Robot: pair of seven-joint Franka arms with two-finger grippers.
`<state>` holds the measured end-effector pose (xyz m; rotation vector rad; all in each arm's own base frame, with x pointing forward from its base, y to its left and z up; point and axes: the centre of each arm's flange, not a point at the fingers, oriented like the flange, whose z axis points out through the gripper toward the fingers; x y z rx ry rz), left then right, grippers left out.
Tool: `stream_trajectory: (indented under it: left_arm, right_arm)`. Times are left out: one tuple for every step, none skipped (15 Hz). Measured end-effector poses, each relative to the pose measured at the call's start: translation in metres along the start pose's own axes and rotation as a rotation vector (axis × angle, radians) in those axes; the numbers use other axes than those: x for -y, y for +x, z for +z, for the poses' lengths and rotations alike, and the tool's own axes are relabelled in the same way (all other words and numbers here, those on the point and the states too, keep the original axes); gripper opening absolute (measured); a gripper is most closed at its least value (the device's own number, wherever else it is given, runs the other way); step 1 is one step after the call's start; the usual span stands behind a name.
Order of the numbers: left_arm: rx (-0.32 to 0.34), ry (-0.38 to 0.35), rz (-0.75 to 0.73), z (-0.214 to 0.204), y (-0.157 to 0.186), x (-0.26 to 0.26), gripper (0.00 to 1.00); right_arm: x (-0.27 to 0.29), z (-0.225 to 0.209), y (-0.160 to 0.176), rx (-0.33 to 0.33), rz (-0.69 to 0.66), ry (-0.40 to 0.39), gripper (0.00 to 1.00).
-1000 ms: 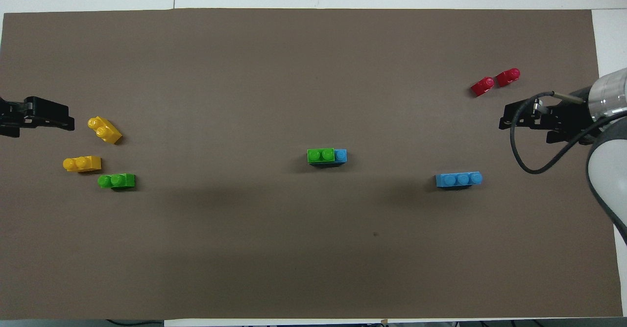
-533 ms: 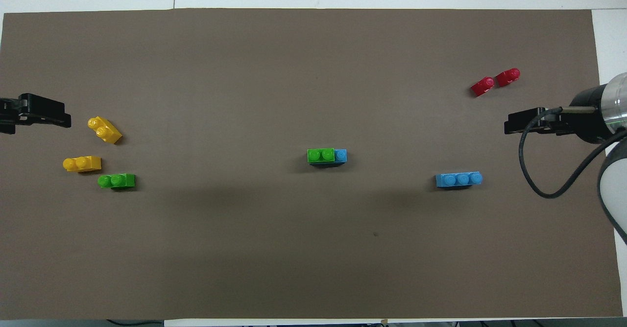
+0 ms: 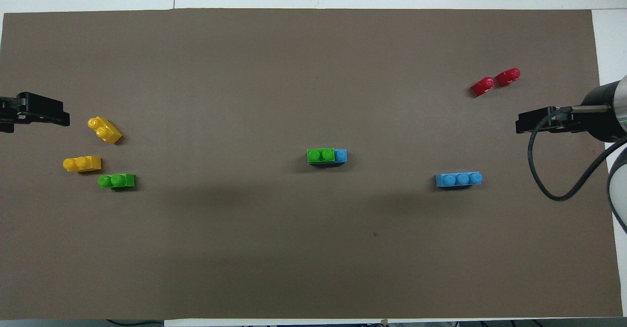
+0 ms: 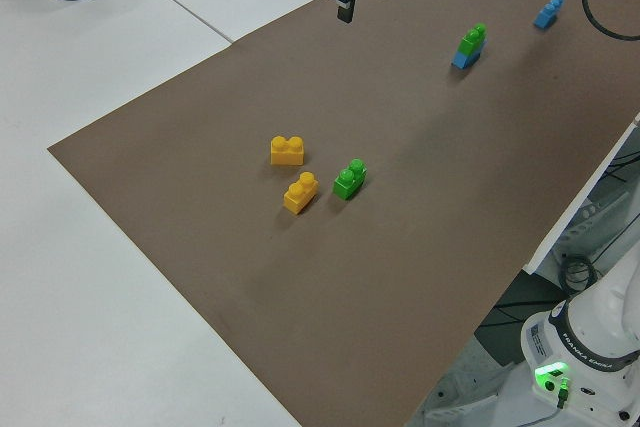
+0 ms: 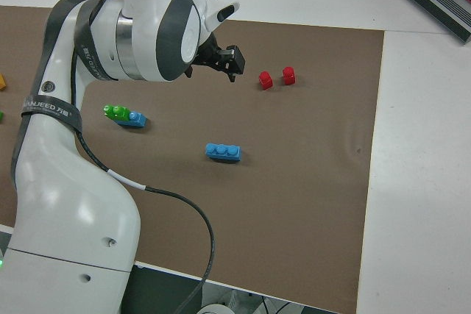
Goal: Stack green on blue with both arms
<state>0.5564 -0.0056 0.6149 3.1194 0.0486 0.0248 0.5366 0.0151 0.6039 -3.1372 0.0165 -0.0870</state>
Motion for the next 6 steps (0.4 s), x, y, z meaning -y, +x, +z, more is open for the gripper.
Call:
stream_trajectory:
  left_arm:
    - [0.000, 0.000, 0.000, 0.0000, 0.0000, 0.0001, 1.00]
    - [0.000, 0.000, 0.000, 0.0000, 0.0000, 0.0001, 1.00]
    - [0.000, 0.000, 0.000, 0.0000, 0.0000, 0.0001, 1.00]
    - [0.000, 0.000, 0.000, 0.0000, 0.0000, 0.0001, 1.00]
    - [0.000, 0.000, 0.000, 0.0000, 0.0000, 0.0001, 1.00]
    - [0.000, 0.000, 0.000, 0.0000, 0.0000, 0.0001, 1.00]
  right_arm:
    - [-0.0001, -0.0004, 0.0000, 0.000, 0.000, 0.000, 1.00]
    - [-0.0002, -0.0006, 0.0001, -0.001, 0.000, -0.001, 1.00]
    - [-0.0003, -0.0009, 0.0001, -0.001, 0.000, -0.001, 1.00]
    - [-0.0003, -0.0013, -0.0003, 0.002, 0.000, -0.001, 1.00]
    - [-0.0003, -0.0016, -0.0014, 0.011, 0.000, -0.001, 1.00]
    - [-0.0004, -0.0019, -0.0023, 0.019, 0.000, -0.001, 1.00]
